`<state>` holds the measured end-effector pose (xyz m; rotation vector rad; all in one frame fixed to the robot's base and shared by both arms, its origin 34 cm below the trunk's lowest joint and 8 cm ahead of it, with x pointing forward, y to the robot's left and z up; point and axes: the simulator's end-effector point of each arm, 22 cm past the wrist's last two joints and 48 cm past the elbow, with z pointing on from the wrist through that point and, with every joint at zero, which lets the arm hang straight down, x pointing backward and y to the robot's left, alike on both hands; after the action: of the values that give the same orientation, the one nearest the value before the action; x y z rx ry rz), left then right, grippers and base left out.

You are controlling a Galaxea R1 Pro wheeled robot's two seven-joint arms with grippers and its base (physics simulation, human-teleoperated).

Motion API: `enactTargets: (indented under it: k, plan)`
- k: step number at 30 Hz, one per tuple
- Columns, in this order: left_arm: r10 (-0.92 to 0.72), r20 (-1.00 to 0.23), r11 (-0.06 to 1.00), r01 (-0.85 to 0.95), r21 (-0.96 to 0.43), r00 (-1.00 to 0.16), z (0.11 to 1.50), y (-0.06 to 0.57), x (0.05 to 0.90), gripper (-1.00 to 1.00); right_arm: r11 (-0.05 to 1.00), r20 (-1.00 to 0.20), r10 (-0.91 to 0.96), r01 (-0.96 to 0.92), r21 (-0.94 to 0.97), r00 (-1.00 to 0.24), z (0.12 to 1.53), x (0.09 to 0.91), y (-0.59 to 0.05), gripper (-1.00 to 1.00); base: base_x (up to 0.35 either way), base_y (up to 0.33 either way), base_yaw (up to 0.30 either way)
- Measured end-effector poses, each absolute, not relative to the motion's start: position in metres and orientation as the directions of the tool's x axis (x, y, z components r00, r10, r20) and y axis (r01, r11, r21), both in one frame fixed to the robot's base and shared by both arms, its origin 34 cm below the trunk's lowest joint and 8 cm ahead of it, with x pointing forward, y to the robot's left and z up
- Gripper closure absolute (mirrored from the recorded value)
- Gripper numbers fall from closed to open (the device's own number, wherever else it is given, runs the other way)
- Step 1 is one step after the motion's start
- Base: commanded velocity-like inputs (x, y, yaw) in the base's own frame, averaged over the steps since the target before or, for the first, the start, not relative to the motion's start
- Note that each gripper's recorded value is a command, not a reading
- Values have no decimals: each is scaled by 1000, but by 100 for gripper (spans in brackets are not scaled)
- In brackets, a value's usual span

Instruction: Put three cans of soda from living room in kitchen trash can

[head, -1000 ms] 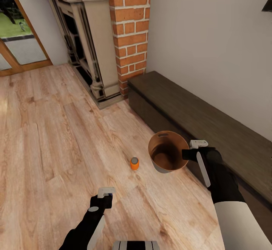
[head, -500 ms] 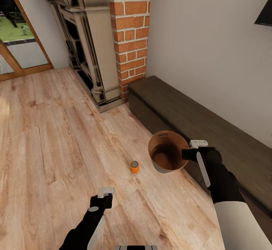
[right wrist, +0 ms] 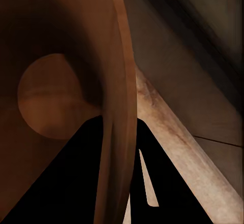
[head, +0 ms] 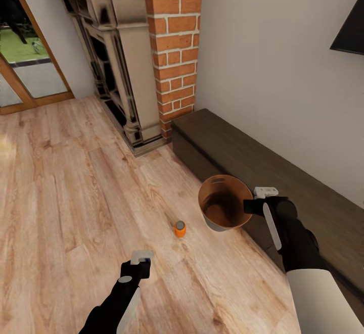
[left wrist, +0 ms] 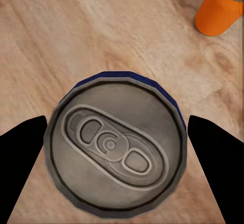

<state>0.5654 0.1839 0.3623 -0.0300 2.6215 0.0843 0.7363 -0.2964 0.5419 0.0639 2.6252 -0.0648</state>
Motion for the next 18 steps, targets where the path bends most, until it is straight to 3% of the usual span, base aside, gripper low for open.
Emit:
enactTargets:
  k: [18]
  plan:
    - [-5,-520,998,-39,53,-854,411,184,580,100,998,-517,33,59,-32,-855,596,746,-296,100,0,0,0]
